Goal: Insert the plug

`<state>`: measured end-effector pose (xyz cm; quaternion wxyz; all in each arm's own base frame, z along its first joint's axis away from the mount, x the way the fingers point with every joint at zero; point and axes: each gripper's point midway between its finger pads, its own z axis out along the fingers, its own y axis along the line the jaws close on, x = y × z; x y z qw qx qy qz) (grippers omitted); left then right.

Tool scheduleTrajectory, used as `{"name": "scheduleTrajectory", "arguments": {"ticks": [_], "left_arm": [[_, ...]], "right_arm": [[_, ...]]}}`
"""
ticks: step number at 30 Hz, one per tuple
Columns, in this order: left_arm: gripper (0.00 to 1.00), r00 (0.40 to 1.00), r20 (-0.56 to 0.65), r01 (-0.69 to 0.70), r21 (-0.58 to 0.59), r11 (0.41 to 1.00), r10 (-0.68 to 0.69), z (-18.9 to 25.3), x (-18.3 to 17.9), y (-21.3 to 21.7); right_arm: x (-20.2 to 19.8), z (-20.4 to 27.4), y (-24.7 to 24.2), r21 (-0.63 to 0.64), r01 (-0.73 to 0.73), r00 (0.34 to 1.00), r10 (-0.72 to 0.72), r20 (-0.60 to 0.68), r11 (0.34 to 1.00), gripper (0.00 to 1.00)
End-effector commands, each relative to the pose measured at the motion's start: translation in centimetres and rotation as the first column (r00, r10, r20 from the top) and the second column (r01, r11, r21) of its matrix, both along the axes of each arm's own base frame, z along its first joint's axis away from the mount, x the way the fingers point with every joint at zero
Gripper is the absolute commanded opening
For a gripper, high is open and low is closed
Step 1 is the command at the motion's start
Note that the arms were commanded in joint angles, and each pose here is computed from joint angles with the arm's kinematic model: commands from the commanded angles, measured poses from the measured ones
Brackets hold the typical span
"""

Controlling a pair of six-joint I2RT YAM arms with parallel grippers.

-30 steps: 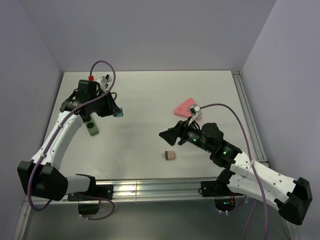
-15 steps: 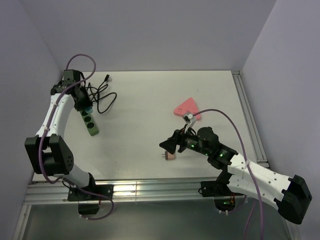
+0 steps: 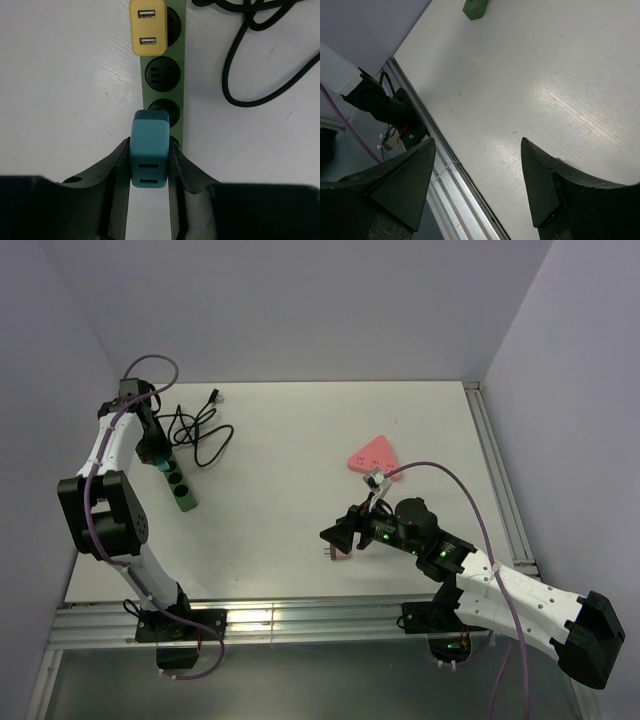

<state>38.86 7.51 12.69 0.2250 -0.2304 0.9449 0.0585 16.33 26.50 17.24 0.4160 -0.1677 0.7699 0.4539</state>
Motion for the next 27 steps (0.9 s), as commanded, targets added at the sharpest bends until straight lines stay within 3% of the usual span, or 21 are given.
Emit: {"name": "scheduleTrajectory", "arguments": {"ticks": [1,27], "left_arm": [[0.00,0.998,0.057,0.012,0.022,1.000,-0.013,0.9,1.9,1.1],[0.00,0.998,0.044,0.041,-0.088,0.995,-0.037,-2.3,4.0,2.3]], "right_arm": [[0.2,1.1,0.2,0.019,-0.005,0.999,0.005,0.048,1.000,0.76],[0.8,0.3,0.0,-0.001,0.015,0.999,-0.015,0.031,1.000,0.76]]}}
